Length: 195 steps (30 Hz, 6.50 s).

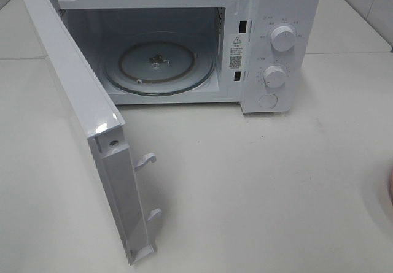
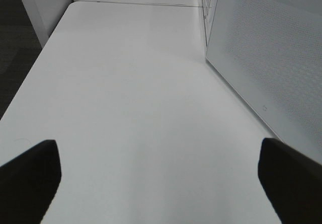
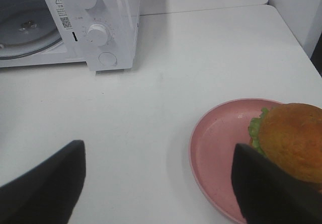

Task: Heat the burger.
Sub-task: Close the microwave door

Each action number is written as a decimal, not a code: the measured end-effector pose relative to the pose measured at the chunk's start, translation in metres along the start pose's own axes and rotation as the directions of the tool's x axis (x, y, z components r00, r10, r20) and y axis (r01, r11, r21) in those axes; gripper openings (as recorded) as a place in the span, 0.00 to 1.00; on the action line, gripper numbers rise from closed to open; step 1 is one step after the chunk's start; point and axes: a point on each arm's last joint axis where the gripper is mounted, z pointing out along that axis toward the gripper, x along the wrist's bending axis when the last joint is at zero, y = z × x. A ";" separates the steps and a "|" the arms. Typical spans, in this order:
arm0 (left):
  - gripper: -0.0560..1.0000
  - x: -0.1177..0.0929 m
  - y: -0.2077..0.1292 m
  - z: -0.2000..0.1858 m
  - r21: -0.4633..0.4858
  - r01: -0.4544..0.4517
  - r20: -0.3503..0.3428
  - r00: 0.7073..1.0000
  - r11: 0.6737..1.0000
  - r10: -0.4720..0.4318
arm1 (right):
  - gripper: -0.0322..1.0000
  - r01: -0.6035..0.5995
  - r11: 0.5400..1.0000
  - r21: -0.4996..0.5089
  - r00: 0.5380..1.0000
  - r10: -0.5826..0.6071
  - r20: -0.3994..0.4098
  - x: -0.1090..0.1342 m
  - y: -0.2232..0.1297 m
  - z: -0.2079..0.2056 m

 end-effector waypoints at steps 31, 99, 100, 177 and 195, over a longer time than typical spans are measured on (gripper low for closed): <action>0.99 0.000 0.000 0.000 0.000 0.000 0.000 1.000 1.000 0.000 | 0.78 0.000 1.000 -0.003 1.000 0.000 0.000 0.000 0.000 0.000; 0.05 0.014 0.029 0.135 -0.367 0.104 -0.038 0.991 0.924 -0.126 | 0.77 0.000 1.000 -0.004 1.000 0.000 -0.001 0.000 0.000 0.000; 0.05 0.015 0.029 0.137 -0.364 0.104 -0.039 0.991 0.926 -0.127 | 0.77 0.000 1.000 -0.004 1.000 0.000 -0.001 0.000 0.000 0.000; 0.05 -0.141 0.027 0.276 -0.189 0.016 0.526 0.846 0.982 0.087 | 0.77 0.000 1.000 -0.004 1.000 0.000 -0.001 0.000 0.000 0.000; 0.05 -0.208 0.045 0.311 -0.175 0.019 0.513 0.855 0.984 0.075 | 0.77 0.000 1.000 -0.004 1.000 0.000 -0.001 0.000 0.000 0.000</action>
